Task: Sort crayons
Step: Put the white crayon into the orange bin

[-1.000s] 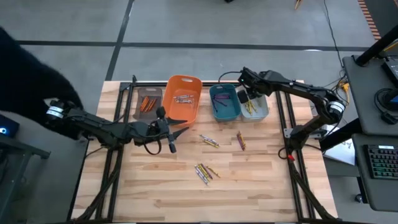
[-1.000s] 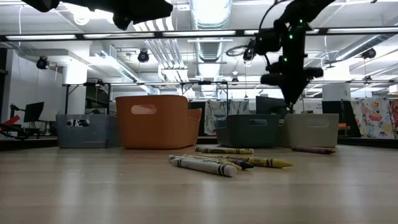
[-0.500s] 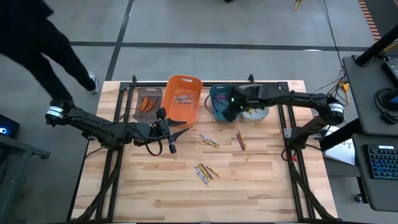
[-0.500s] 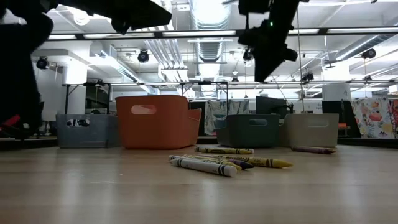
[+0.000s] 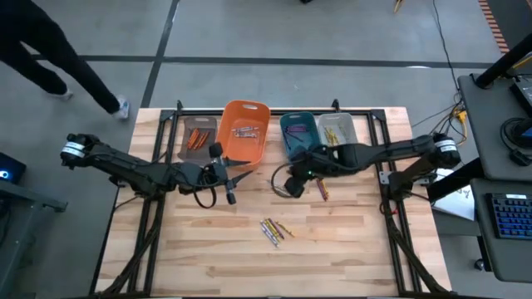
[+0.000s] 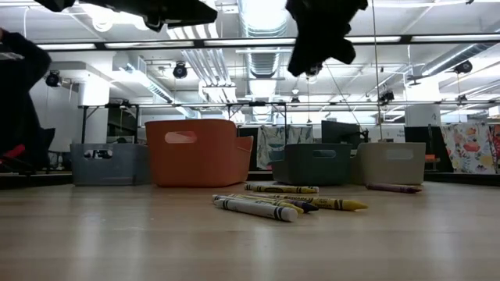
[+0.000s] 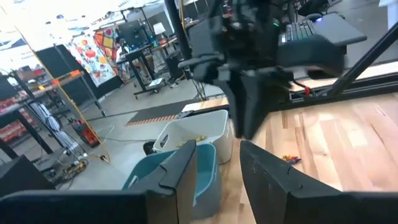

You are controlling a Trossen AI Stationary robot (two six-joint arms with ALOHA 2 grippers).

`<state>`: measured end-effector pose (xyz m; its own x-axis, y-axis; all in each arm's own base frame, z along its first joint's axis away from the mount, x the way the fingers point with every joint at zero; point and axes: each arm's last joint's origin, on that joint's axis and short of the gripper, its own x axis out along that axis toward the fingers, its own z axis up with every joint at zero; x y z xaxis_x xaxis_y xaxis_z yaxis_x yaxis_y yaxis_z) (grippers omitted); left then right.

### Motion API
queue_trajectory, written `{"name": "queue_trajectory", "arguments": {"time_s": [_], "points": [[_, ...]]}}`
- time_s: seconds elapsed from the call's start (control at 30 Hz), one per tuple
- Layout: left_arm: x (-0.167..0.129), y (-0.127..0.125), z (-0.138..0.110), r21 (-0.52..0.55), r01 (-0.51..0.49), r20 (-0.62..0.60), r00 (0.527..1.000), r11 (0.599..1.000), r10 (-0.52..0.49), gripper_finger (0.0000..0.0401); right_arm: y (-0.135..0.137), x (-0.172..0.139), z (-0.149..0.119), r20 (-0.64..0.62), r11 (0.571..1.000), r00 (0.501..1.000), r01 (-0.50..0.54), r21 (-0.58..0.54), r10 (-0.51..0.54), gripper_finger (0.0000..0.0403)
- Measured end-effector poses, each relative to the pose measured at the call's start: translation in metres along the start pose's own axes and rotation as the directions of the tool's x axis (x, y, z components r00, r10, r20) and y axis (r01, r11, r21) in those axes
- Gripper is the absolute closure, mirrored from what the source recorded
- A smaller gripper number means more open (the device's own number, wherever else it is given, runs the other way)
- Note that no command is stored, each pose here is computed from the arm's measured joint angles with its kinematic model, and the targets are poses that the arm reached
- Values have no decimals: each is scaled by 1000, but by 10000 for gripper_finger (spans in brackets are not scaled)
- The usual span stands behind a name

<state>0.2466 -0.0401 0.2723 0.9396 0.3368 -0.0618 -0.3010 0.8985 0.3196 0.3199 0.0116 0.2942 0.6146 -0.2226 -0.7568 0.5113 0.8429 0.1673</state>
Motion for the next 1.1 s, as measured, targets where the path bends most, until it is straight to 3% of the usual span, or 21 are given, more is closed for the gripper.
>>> {"name": "queue_trajectory", "arguments": {"time_s": [0.2,0.63,0.87,1.1], "points": [[-7,8,11,-24,-13,44,999,1000,14,294,16,35,-3,13,999,1000,-22,-33,23,344],[-30,26,21,-61,-30,109,993,998,37,294,19,119,-17,-189,982,973,101,-157,-130,344],[-26,22,17,-58,-25,91,995,998,30,294,22,137,-16,-236,960,957,104,-259,-167,344],[-24,21,15,-55,-23,81,996,998,27,294,22,140,-14,-240,954,956,99,-284,-171,344]]}}
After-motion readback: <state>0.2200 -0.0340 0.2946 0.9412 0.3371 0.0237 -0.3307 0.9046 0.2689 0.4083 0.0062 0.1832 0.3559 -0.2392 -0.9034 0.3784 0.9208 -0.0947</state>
